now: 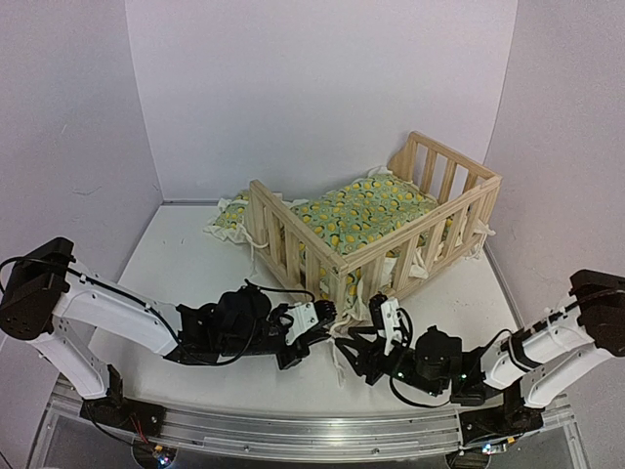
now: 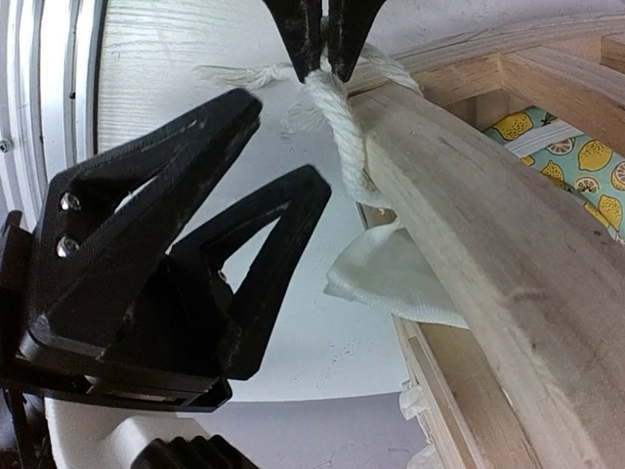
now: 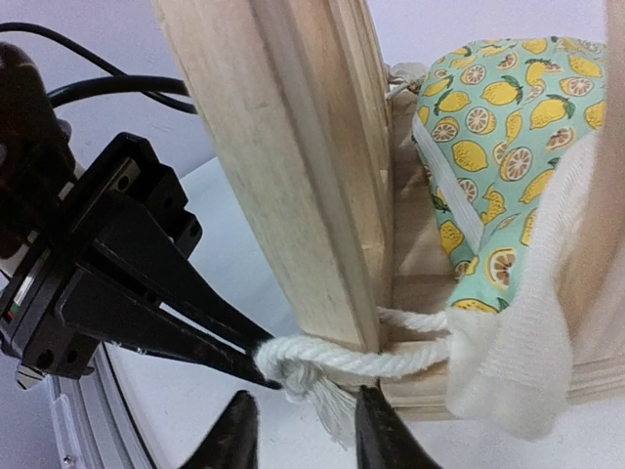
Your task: Set up the pet bed
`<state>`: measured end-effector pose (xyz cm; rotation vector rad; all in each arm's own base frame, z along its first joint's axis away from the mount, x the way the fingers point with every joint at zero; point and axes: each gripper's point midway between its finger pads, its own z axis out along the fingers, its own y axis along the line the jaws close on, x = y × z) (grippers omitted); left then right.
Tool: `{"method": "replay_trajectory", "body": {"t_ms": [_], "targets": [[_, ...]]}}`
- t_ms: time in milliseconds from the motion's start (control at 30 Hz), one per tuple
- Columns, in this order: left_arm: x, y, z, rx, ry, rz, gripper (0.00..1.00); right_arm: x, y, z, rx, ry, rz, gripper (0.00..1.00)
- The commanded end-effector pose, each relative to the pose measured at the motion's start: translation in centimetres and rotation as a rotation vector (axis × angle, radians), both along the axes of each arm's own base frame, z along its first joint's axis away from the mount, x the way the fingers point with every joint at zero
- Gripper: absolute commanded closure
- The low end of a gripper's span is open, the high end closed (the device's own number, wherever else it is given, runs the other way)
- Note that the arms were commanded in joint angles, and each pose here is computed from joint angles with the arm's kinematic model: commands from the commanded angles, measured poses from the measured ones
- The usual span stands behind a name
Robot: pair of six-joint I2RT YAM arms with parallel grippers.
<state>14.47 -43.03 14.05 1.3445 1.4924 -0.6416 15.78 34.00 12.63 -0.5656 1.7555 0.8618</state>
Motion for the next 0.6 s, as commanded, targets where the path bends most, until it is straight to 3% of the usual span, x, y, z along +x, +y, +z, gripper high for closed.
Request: {"method": "replay_trajectory", "body": {"t_ms": [0,167,333,567], "targets": [[-0.2,-1.3,4.4,-0.159,0.088,0.018,1.00,-0.4,-2.6,-1.1,-0.030,0.033,-0.027,0.54],[-0.3,-0.6,4.4,-0.208,0.230,0.076,1.00,-1.1,-2.4,-0.1,-0.043,0.009,0.028,0.48],[-0.6,-0.4,4.8,-0.266,0.387,0.114,1.00,-1.4,-1.5,-0.5,-0.092,-0.026,0.074,0.31],[-1.0,-0.8,4.6,-0.291,0.511,0.126,1.00,1.3,-0.1,-2.7,-0.131,-0.006,-0.074,0.23]]}}
